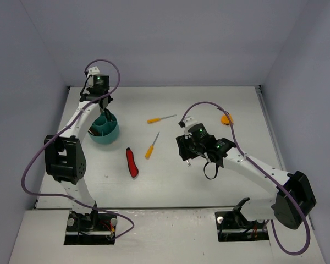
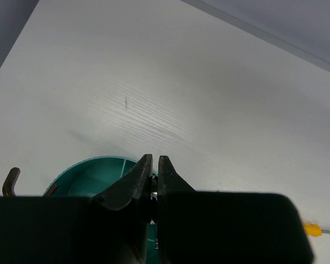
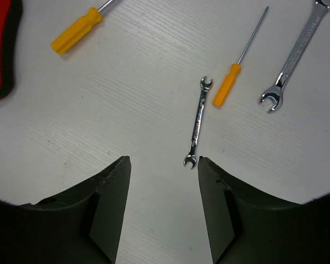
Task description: Sort the tools into containers
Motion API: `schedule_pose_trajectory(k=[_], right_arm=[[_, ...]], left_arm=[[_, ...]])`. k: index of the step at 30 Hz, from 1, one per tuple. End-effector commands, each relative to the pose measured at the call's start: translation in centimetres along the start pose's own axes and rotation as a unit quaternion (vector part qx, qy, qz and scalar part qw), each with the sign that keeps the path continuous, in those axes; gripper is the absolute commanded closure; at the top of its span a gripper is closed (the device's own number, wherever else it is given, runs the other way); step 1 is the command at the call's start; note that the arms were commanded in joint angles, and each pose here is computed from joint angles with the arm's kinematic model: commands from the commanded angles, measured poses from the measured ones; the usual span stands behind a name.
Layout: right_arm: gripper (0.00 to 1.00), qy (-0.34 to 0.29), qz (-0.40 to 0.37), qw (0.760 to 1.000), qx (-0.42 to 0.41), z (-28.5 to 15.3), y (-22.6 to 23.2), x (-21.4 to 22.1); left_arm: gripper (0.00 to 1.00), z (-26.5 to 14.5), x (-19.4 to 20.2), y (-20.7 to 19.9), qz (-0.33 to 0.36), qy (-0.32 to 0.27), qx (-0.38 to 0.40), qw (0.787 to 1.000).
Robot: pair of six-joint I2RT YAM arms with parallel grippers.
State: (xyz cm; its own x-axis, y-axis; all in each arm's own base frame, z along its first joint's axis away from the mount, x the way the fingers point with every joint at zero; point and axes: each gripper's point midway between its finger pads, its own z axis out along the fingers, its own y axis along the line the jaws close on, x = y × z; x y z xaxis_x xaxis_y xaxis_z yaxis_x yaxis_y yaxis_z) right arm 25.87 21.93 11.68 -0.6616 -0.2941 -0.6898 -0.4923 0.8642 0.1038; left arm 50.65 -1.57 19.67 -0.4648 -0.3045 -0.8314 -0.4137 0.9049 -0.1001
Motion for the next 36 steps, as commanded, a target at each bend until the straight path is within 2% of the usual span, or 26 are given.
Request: schedule_pose_trajectory(k=[1, 10, 21, 27, 31, 36], right_arm=[[0.51, -0.022, 0.007, 1.000, 0.002, -0.2, -0.1, -1.1], [0.51, -0.017, 0.006, 1.000, 0.004, 0.1, -0.1, -0.8], [0.51, -0.014, 0.008, 1.000, -0.002, 0.3, 0.2, -0.9], [0.51, -0.010, 0.007, 1.000, -0.006, 0.5, 0.3, -0.8], [0.51, -0.007, 0.006, 1.000, -0.005, 0.6, 0.3, -0.7], [0.51, -0.003, 0.006, 1.000, 0.000, 0.7, 0.0, -0.2]], left_arm=[[1.00, -1.7, -5.3, -0.5, -0.041, -0.063, 0.022, 0.997], [1.00, -2.0, -3.8, -0.1, -0.039, -0.047, 0.025, 0.998], [1.00, -4.1, -4.6, 1.1, -0.022, -0.059, 0.021, 0.998], [1.00, -4.7, -5.7, 0.1, -0.029, -0.073, 0.048, 0.996], [1.00, -3.3, -5.1, -0.6, -0.020, -0.064, 0.052, 0.996], [1.00, -0.9, -2.0, -1.0, 0.002, -0.035, 0.056, 0.998]])
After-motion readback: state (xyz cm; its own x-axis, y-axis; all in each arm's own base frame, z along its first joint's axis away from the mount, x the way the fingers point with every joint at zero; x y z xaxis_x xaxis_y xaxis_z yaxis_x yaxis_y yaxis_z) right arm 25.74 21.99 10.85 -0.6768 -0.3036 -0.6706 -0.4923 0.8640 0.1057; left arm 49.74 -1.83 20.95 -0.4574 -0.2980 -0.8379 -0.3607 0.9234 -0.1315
